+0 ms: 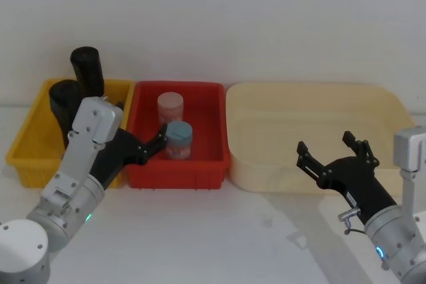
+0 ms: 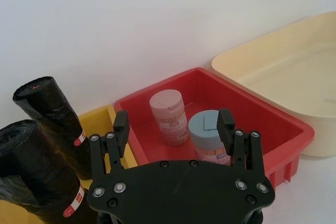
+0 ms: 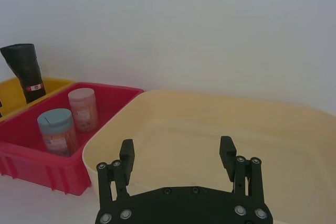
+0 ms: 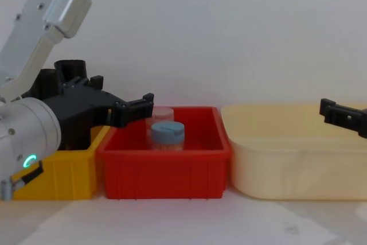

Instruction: Pick up the garbage bag with the one hand and transfer it to the other hand.

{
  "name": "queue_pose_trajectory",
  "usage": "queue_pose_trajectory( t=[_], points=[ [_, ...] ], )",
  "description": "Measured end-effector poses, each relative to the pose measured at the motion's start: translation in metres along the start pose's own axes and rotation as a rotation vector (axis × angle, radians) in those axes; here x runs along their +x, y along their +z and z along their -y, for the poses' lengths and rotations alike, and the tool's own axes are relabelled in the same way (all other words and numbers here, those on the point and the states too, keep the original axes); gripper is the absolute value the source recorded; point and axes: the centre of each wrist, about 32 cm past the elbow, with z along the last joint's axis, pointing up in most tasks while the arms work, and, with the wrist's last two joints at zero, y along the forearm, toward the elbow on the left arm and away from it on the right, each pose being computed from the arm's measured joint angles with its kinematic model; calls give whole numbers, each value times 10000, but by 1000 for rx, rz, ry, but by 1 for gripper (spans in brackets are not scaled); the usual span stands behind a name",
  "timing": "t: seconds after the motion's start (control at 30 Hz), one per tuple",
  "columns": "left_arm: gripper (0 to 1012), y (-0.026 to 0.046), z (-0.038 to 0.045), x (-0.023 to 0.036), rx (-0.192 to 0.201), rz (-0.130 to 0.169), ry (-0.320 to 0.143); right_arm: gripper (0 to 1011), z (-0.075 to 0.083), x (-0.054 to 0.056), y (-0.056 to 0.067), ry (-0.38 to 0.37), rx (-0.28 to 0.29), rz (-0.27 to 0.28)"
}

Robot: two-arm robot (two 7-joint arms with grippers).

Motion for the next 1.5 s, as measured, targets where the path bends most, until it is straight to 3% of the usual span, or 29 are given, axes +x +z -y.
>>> queue_pose_trajectory(
  t=[0.87,0.97,1.13,1.23,1.27,1.3,1.37,1.4,1.5],
  points=[
    [1001,10,6,2,-1,1,-1,1001,-29,8,17,10,-4,5],
    [1001,56,17,9,-5,5,-5,1001,-79,28,45,29,-11,16],
    [1001,221,12,67,-22,18,-23,1001,-204,71,130,79,-25,43],
    [1001,339,-25,134,-29,18,-36,1001,-298,90,212,116,-36,65],
    [1001,399,-62,181,-34,19,-40,1002,-322,95,234,126,-42,71],
    [1001,399,-62,181,-34,19,-40,1001,-344,98,256,132,-43,76],
    [1001,474,-123,256,-34,15,-44,1001,-423,107,334,162,-54,95],
    [1001,525,-182,321,-34,16,-45,1001,-447,108,357,171,-57,100],
    [1001,582,-269,412,-30,10,-45,1001,-542,111,445,202,-70,120]
  ],
)
